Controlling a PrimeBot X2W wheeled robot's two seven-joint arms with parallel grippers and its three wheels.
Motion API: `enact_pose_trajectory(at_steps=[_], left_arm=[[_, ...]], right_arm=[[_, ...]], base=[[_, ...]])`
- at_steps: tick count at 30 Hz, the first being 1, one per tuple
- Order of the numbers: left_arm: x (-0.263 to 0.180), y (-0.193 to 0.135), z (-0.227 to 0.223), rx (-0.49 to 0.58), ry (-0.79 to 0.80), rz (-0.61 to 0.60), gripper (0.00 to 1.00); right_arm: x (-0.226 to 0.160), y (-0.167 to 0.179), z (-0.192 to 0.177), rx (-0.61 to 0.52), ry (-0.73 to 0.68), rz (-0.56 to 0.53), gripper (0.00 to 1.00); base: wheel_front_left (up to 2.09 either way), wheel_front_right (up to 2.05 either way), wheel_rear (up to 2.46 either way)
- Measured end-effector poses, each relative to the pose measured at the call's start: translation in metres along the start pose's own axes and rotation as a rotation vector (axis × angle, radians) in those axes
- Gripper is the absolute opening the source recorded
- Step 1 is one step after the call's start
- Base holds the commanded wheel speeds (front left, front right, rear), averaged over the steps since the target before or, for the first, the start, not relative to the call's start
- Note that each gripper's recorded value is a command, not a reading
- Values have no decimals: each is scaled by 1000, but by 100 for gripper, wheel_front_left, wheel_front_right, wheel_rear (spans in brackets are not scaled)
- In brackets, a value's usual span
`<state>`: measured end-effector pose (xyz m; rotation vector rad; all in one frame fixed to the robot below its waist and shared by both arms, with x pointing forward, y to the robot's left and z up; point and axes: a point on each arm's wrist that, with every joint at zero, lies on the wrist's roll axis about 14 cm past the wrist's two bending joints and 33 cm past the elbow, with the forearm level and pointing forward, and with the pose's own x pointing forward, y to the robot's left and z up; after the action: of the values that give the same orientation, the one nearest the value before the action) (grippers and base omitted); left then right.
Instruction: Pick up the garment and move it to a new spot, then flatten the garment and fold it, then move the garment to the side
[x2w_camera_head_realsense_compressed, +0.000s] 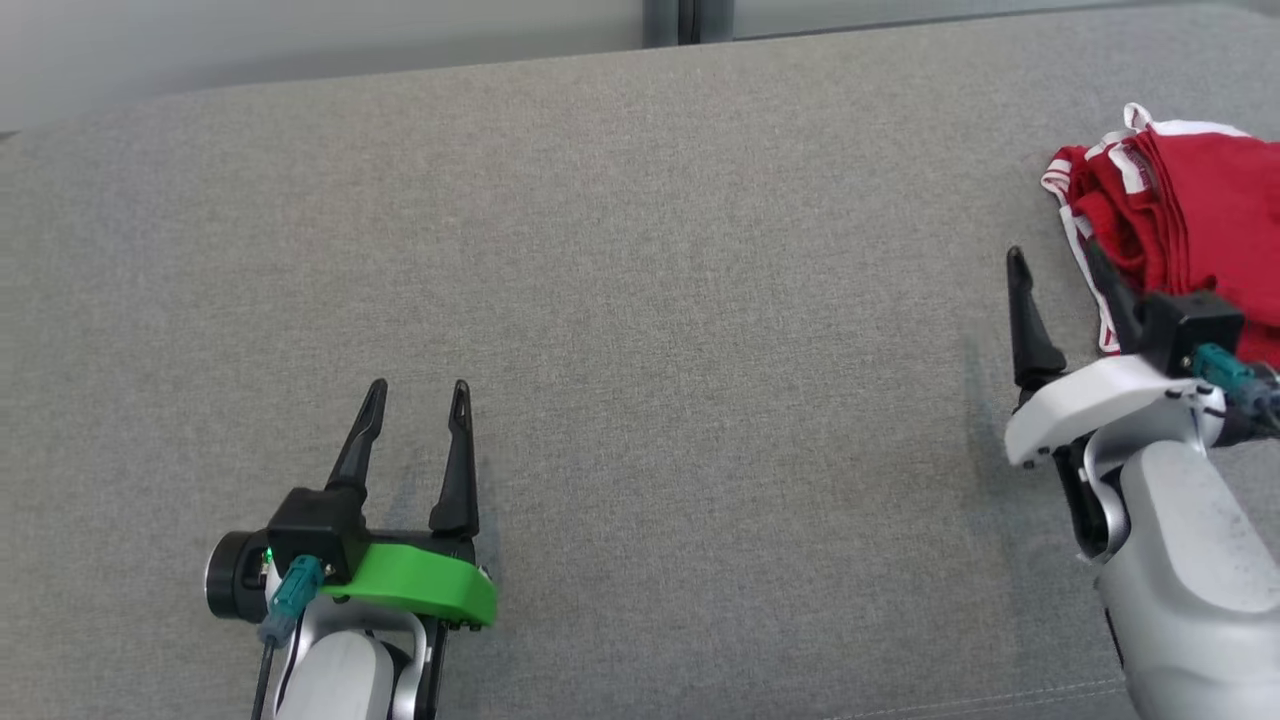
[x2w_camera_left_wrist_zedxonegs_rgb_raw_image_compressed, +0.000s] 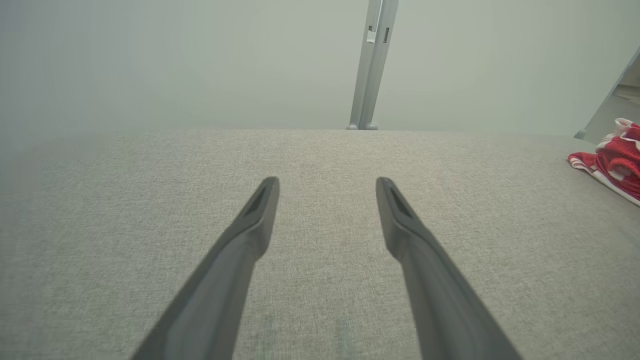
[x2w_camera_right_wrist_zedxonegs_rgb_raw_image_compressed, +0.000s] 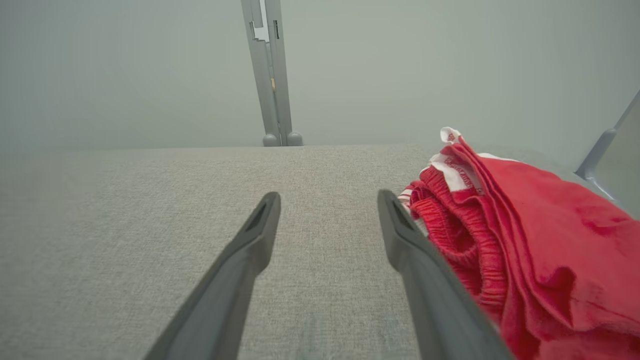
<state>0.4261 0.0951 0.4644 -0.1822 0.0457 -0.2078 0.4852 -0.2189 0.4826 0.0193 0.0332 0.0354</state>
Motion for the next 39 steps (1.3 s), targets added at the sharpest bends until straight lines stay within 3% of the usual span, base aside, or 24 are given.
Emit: enact_pose_trajectory(at_steps=[17, 39], left_arm=[[-65, 33, 23, 30, -53, 146, 100], [-89, 57, 22, 60, -49, 232, 100]], right_arm=[[-80, 66, -6, 70, -6, 110, 100], [-95, 77, 25, 16, -99, 144, 100]], base=[[0, 0, 0], [0, 0, 0]])
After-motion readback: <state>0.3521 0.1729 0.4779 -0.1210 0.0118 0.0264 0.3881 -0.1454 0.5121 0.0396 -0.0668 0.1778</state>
